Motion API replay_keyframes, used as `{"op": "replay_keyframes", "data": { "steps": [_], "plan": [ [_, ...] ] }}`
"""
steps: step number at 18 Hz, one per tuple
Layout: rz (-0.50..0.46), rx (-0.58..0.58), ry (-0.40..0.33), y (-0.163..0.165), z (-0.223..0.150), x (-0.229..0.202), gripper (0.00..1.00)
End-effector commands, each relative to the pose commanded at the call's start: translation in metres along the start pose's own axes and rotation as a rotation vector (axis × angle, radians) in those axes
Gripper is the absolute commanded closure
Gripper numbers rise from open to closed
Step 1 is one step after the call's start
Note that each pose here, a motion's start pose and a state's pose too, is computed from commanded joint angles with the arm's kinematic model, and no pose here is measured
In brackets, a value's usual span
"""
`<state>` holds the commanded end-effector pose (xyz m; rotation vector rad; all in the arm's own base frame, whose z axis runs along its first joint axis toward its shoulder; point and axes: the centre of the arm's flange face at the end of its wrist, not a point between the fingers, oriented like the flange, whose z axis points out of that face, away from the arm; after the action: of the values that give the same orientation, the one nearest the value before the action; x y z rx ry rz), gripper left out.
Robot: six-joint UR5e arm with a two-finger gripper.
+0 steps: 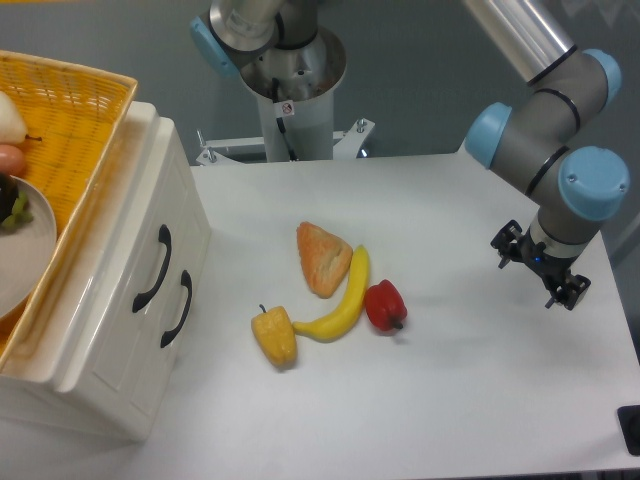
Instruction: Slide the top white drawer open
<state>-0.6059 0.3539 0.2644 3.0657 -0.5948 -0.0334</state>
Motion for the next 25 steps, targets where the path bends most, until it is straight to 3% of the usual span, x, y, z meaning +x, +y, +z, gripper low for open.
{"op": "replay_keyframes", "data": {
  "steps": [7,15,19,25],
  "plan": [
    [-0.002,-0.002,-0.003,-0.001,-0.002,0.001,0.0],
    [-0.011,-0.004,0.008,-0.03,-0.001,0.016,0.0],
    [-0.081,-0.003,-0.004,-0.036,-0.017,0.027,0.0],
    [-0.187,-0.009,0.013,-0.08,-0.046,0.073,0.0]
  ]
}}
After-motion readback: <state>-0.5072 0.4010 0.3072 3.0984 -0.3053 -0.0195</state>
